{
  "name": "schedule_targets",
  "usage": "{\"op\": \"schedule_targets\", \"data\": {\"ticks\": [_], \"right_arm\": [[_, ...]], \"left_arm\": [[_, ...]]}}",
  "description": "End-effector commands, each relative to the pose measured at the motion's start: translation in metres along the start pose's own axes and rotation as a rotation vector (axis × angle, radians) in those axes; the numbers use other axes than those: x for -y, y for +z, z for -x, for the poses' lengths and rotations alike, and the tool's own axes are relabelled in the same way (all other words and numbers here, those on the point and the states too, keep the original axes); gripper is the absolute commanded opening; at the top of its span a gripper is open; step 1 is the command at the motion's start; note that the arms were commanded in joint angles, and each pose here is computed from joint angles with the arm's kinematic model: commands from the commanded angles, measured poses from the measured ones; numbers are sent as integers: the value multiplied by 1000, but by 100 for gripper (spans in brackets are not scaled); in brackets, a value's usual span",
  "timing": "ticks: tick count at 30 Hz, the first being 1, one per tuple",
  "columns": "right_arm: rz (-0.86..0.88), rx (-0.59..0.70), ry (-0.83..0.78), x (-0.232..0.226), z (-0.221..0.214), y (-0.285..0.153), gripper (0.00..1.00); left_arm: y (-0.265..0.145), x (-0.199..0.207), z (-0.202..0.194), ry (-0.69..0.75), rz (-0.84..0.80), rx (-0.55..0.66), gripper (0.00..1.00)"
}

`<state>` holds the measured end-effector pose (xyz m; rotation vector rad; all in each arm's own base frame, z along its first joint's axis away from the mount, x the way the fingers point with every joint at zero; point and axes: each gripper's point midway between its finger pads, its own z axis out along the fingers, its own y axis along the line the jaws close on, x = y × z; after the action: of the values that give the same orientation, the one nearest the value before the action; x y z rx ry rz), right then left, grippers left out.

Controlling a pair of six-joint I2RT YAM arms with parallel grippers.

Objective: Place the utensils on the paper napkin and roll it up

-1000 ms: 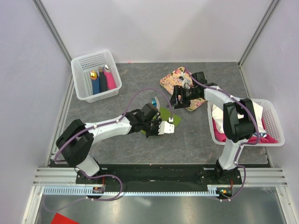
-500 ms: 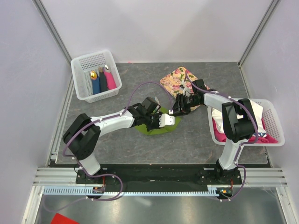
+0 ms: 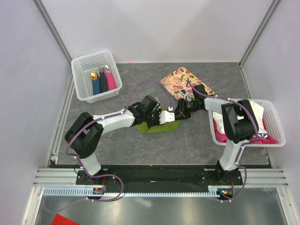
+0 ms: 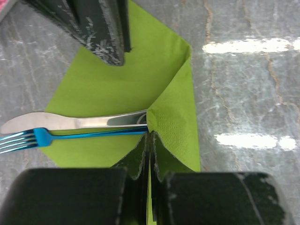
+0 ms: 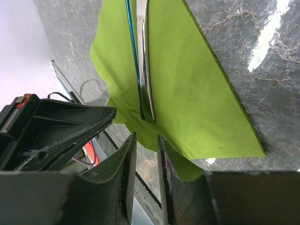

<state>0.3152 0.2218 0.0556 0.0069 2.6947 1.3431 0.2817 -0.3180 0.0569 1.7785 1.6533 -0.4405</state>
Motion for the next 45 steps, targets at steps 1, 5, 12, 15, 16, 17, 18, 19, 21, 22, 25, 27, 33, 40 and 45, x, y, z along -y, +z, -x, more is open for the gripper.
{"op": "schedule_targets", "data": {"ticks": [1,5,12,15,16,17,18,19,21,22,25,27,33,40,45], "right_arm": [[28,17,-18,-6,2,-2,29],[31,14,-15,-8,-1,-3,27],[76,19,9,-17,-4,-5,19],[91,18,14,-21,-7,-5,14],[92,17,15,-21,-9,-6,13],[92,12,19,-22,-12,-4,11],[94,11,16,-24,-13,-3,10],[96,7,16,-24,-15,-2,10],[96,0,13,-26,-18,2,8],[94,-6,14,-27,-21,3,7],[87,-19,10,-27,-25,9,7],[84,-22,8,-27,-26,11,7],[56,-36,-3,-26,-30,23,6],[16,-33,4,-14,-28,30,4],[-25,-38,17,-2,-30,35,4]], "left_arm": [[4,-18,7,48,58,25,2],[6,-20,4,52,63,18,2],[10,-24,0,49,77,10,2],[11,-26,-3,41,84,2,2],[12,-26,-4,37,86,0,2],[12,-27,-5,34,87,0,2],[13,-28,-5,33,88,2,2],[13,-28,-5,32,91,3,2],[14,-29,-5,34,94,3,2],[14,-31,-5,36,100,0,2],[14,-33,-6,37,105,1,2],[16,-32,-8,35,101,-3,2],[17,-32,-7,36,100,2,2],[18,-36,-6,37,104,0,2],[20,-37,-6,28,105,0,2]]}}
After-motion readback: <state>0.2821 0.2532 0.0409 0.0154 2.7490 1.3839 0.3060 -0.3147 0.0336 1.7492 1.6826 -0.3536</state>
